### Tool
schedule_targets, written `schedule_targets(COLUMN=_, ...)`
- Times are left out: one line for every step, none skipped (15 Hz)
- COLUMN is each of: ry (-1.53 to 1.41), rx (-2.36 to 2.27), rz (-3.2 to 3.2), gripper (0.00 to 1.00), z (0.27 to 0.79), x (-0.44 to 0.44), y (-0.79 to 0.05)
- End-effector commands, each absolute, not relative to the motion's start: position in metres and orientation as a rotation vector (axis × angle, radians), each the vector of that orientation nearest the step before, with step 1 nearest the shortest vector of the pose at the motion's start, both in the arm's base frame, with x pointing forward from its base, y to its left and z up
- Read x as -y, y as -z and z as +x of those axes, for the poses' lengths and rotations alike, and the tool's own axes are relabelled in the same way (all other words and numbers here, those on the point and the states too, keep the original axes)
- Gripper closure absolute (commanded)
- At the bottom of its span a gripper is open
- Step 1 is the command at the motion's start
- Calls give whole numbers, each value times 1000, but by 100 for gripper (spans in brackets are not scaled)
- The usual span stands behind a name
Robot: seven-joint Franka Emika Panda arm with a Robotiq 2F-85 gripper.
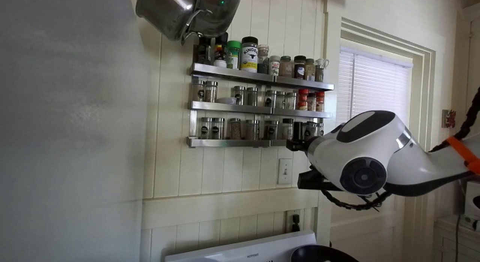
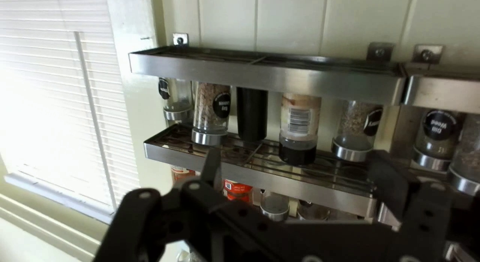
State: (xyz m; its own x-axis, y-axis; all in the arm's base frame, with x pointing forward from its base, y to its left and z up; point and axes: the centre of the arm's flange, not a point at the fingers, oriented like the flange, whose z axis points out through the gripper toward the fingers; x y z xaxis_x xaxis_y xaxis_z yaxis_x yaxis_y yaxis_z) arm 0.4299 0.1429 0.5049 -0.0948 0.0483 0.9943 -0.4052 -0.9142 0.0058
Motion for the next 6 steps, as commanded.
schedule_targets(ry=-1959, rx=419, rz=1852, gripper=0, z=379, x=-156, y=-494)
schedule_targets(ry=-1930, rx=418, rz=1795, gripper=0, z=369, x=-150, y=-495)
schedule_targets(ry=-1904, rx=443, rz=1734, gripper=0, z=363, x=-140, y=-498)
schedule_targets(ry=-1952, rx=422, rz=1801, gripper=0, z=395, x=-149, y=-493)
schedule_targets(ry=-1934, rx=432, rz=1767, gripper=0, z=389, x=-145, y=-494)
schedule_targets(ry=-1926, rx=436, rz=1751, gripper=0, z=384, x=-142, y=-495)
